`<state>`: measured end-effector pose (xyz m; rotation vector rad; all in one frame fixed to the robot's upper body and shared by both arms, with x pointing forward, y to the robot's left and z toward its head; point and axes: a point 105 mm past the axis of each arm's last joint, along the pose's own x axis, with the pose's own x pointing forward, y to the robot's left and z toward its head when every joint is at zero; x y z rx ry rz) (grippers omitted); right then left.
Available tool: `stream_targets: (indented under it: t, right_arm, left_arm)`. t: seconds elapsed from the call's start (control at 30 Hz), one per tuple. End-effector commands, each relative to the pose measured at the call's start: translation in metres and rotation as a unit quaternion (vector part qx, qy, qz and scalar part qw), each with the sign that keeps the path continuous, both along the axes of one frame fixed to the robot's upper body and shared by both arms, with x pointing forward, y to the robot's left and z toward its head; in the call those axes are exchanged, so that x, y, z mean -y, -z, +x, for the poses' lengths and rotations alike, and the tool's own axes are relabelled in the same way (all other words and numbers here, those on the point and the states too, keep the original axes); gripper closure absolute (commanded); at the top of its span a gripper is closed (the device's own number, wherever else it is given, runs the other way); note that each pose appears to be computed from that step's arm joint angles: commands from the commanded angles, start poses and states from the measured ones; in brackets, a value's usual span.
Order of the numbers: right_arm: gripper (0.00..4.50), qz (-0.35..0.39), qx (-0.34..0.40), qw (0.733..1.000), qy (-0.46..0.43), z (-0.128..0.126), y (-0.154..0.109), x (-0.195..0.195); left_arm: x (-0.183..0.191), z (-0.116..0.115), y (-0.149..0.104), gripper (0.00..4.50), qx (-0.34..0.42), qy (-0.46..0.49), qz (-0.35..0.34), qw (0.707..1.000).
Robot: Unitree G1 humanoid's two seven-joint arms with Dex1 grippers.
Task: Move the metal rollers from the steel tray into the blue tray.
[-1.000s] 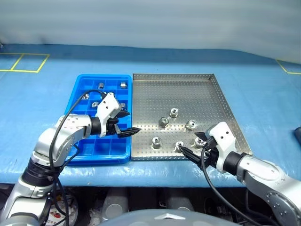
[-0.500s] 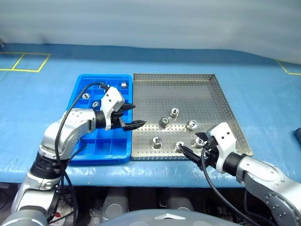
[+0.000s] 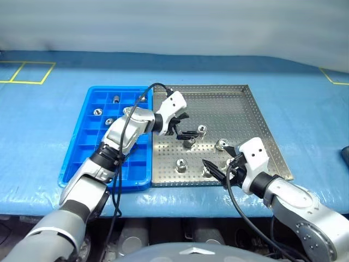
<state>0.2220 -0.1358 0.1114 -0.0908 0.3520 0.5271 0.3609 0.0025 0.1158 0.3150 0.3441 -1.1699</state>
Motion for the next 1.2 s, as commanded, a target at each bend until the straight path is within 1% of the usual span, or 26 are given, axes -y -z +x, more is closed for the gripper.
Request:
stream_targets:
  t: [0.03,0.1,0.2,0.37,0.47,0.57,0.73,0.83,0.97,1.07,1.2]
  right_arm:
    - [0.00,-0.001,0.033,0.999,0.005,-0.002,-0.011,-0.003]
    - [0.00,0.002,0.034,0.999,0.011,-0.003,-0.012,-0.002]
    - [0.00,0.003,0.033,0.999,0.020,-0.005,-0.010,-0.002]
    - [0.00,0.007,0.034,0.999,0.026,-0.006,-0.010,-0.004]
    - [0.00,0.009,0.035,0.999,0.028,-0.006,-0.010,-0.004]
    - [0.00,0.012,0.035,0.999,0.029,-0.006,-0.010,-0.005]
    - [0.00,0.015,0.035,0.999,0.027,-0.005,-0.010,-0.006]
    - [0.00,0.017,0.035,0.999,0.026,-0.005,-0.009,-0.006]
    - [0.00,0.018,0.035,0.999,0.029,-0.004,-0.009,-0.006]
    - [0.00,0.019,0.035,0.999,0.026,-0.004,-0.009,-0.007]
    - [0.00,0.019,0.038,0.999,0.019,-0.002,-0.010,-0.009]
  left_arm:
    - [0.008,0.012,-0.003,0.04,0.032,-0.011,0.013,0.999]
    - [0.013,0.013,0.005,0.04,0.021,-0.013,0.020,0.999]
    - [0.017,0.008,0.018,0.04,0.005,0.003,0.042,0.999]
    - [0.018,0.001,0.029,0.04,-0.008,0.024,0.064,0.998]
    - [0.015,0.000,0.037,0.04,-0.005,0.028,0.088,0.996]
    - [0.014,-0.003,0.044,0.04,-0.013,0.027,0.098,0.995]
    - [0.012,-0.009,0.058,0.04,-0.002,0.042,0.126,0.991]
    - [0.011,-0.012,0.062,0.58,-0.007,0.041,0.131,0.990]
    - [0.009,-0.013,0.062,1.87,-0.006,0.040,0.130,0.991]
    - [0.008,-0.011,0.050,2.80,-0.003,0.035,0.109,0.993]
    - [0.008,-0.011,0.024,2.79,0.004,0.027,0.059,0.998]
